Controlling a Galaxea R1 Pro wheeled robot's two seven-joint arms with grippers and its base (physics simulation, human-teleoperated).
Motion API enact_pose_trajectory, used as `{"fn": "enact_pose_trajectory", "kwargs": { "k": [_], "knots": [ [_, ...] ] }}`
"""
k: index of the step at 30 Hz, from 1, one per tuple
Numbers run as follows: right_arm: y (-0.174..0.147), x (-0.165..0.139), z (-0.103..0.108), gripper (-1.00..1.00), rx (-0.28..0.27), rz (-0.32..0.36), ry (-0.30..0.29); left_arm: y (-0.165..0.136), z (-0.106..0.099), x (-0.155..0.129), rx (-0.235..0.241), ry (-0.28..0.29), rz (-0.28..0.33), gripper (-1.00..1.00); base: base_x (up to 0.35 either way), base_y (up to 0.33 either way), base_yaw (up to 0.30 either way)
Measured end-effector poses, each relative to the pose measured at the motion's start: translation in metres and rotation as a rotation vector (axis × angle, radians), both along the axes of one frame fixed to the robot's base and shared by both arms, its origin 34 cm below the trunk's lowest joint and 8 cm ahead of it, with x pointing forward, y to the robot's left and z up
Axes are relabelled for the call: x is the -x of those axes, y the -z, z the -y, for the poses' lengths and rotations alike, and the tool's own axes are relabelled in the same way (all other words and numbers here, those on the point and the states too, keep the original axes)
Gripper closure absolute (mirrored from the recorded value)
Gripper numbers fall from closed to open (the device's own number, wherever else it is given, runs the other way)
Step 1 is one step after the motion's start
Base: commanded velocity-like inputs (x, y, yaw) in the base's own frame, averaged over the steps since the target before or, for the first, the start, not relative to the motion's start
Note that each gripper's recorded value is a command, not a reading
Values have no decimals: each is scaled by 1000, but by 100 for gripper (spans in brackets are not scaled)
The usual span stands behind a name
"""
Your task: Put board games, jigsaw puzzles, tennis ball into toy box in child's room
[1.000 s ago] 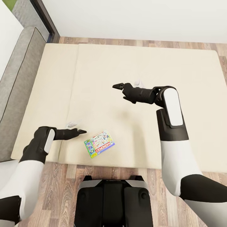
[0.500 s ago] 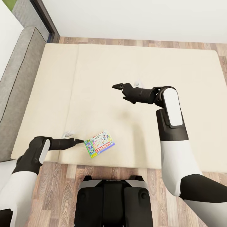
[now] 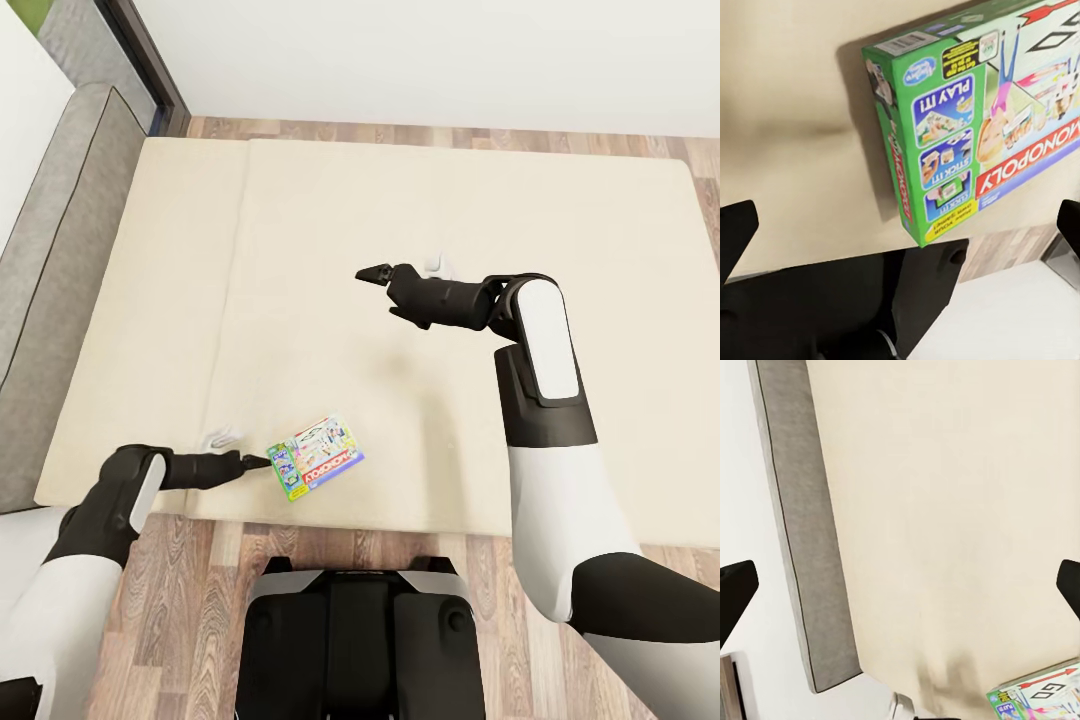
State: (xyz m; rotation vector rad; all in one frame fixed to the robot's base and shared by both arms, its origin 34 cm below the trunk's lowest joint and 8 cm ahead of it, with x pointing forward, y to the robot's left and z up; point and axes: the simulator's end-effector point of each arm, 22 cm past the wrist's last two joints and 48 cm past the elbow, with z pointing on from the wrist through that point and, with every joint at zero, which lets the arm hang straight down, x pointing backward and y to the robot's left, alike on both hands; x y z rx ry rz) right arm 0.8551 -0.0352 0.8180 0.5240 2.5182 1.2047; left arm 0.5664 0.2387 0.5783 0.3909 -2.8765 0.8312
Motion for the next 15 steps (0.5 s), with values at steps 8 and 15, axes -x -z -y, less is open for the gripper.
{"fn": "enact_pose_trajectory", "kwargs": {
  "k": [8,15],
  "knots": [
    [0,0,0,-100,0,0,0,0,30,1,41,-3,2,-100,0,0,0],
    [0,0,0,-100,1,1,0,-1,50,-1,66,-5,11,-100,0,0,0]
  ]
}}
